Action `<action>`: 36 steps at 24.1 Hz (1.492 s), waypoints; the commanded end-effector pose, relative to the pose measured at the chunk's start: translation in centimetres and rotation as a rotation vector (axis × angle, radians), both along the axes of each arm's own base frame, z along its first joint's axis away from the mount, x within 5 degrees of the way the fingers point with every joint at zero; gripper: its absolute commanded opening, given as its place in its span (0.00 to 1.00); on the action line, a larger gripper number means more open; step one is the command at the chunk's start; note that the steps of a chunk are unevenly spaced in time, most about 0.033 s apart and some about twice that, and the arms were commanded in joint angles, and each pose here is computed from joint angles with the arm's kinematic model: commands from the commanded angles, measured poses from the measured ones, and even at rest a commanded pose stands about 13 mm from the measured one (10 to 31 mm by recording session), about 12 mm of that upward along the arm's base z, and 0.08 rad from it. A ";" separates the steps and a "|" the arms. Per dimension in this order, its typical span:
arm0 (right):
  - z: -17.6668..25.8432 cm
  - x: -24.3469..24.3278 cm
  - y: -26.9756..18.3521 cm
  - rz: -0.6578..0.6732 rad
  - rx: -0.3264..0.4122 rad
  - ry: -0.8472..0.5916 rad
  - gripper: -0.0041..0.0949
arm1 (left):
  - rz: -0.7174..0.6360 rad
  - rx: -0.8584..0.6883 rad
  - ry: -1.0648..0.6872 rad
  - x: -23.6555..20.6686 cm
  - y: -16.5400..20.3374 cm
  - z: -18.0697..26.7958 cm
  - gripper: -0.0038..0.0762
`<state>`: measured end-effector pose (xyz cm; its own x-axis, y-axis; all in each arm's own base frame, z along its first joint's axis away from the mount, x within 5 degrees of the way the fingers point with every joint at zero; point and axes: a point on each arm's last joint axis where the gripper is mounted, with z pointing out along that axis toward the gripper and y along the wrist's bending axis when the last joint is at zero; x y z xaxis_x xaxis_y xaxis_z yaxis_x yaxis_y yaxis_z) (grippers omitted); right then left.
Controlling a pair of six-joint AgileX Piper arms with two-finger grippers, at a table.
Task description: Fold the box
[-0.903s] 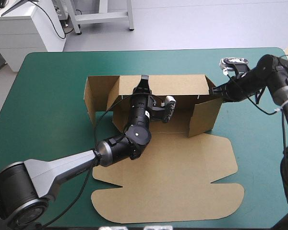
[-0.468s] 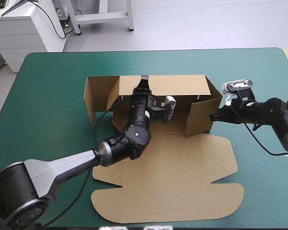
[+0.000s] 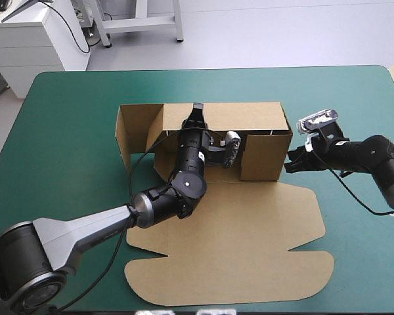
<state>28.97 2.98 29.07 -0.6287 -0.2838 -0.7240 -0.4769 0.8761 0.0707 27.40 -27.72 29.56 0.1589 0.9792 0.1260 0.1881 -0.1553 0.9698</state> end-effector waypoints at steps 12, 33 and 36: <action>2.0 0.1 0.6 0.056 0.063 -0.123 0.70 | -0.002 -0.028 -0.090 -0.5 0.4 2.9 0.04; -0.2 -0.7 4.7 -0.171 0.058 -0.326 0.56 | -0.010 -0.023 -0.097 -0.5 0.4 3.0 0.04; -0.2 -0.7 4.8 -0.142 0.025 -0.337 0.12 | -0.014 -0.024 -0.096 -0.5 0.3 3.0 0.04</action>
